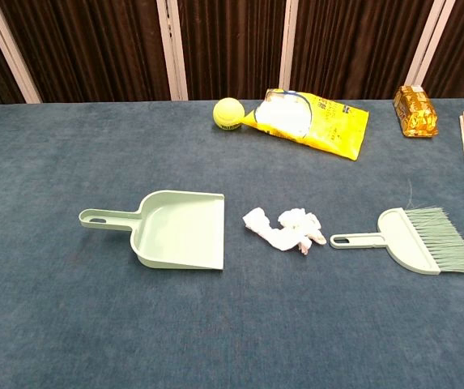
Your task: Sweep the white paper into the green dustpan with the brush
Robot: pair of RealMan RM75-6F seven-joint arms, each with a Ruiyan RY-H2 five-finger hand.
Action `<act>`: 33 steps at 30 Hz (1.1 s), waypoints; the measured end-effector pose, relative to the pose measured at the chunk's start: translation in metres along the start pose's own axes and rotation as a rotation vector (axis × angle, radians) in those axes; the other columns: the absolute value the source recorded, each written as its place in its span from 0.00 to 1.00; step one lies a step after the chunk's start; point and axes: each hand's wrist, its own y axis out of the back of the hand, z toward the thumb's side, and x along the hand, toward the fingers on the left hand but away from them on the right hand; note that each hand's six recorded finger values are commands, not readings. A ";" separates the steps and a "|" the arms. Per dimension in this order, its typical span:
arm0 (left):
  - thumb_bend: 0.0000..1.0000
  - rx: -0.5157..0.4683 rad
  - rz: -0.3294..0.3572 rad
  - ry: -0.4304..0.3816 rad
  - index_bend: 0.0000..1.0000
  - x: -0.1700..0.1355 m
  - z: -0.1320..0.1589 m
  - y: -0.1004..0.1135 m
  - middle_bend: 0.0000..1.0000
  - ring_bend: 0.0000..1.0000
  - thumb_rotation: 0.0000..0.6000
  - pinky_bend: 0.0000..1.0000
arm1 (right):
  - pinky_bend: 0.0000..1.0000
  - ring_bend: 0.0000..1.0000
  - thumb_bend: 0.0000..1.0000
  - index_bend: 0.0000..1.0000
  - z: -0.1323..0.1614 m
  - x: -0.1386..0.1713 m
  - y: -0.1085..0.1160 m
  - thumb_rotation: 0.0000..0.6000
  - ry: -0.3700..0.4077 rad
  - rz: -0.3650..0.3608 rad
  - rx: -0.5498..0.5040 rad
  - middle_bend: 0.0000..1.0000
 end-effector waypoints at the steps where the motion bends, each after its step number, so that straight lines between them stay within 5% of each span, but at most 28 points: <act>1: 0.00 -0.001 0.000 0.001 0.00 0.000 0.000 0.000 0.00 0.00 1.00 0.00 | 0.00 0.00 0.39 0.00 0.001 0.000 -0.001 1.00 0.002 0.003 0.003 0.00; 33: 0.00 -0.028 -0.023 0.017 0.00 0.000 0.001 -0.003 0.00 0.00 1.00 0.00 | 0.00 0.00 0.39 0.00 0.011 0.003 -0.004 1.00 0.057 0.039 -0.002 0.00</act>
